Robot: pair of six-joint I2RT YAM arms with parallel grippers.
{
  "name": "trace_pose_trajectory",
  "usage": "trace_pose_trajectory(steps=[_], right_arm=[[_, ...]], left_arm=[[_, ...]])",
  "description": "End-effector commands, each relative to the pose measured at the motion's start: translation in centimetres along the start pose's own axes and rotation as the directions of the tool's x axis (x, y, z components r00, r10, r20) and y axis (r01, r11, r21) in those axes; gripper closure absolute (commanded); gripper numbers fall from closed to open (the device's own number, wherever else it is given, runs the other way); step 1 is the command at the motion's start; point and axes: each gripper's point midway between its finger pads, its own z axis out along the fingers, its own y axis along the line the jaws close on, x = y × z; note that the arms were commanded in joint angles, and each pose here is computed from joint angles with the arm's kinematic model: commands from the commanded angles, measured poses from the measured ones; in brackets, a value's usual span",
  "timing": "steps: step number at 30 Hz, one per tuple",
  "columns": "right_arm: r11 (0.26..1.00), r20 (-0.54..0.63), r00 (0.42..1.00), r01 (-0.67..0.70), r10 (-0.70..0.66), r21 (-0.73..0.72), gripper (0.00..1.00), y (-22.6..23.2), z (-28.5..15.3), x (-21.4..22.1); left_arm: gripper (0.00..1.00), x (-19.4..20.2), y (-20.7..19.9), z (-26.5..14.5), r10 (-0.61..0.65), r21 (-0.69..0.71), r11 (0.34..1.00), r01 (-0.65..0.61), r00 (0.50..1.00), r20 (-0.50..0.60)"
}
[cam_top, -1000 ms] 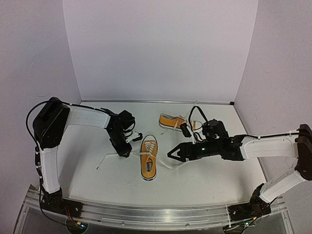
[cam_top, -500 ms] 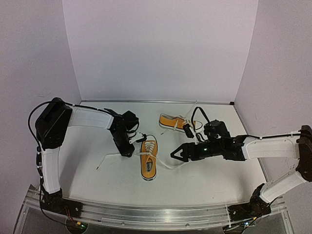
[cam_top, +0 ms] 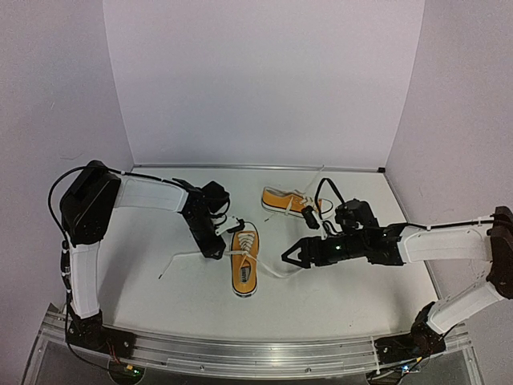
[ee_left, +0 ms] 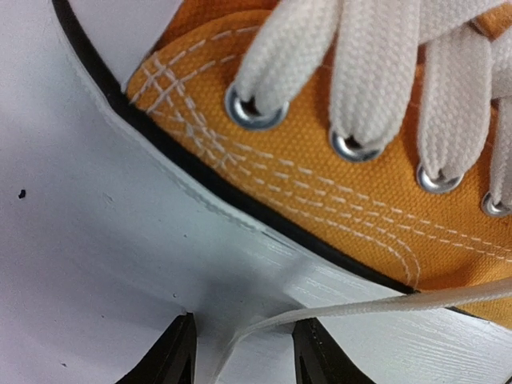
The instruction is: Tie the shoes
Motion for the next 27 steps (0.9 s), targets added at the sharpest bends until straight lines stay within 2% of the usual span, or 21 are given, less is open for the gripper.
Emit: trace_pose_trajectory(steps=[1,12,18,22,27], right_arm=[[1.0,0.024,1.0,0.018,-0.018,0.008,0.24,0.0,-0.4,-0.5],[0.999,0.006,1.0,0.003,-0.003,0.037,0.26,-1.0,0.1,-0.2],[0.999,0.004,1.0,-0.002,0.002,0.045,0.27,-1.2,0.1,-0.1],[0.998,-0.002,1.0,-0.018,0.018,0.063,0.3,-1.8,0.0,0.1],[0.994,-0.013,0.999,-0.042,0.043,0.096,0.34,-3.0,-0.2,0.5]], left_arm=[[0.56,-1.6,-0.9,0.6,0.035,0.042,0.998,-0.037,0.998,0.049],[0.62,-2.1,-2.0,0.7,0.076,0.047,0.996,-0.08,0.994,0.081],[0.81,-1.5,-2.1,0.0,0.058,0.042,0.997,-0.061,0.996,0.069],[0.97,-1.2,-1.2,-2.2,-0.009,-0.03,0.999,0.011,0.997,0.08],[1.0,-2.3,-2.3,-6.1,-0.03,-0.02,0.999,0.035,0.979,0.202]])
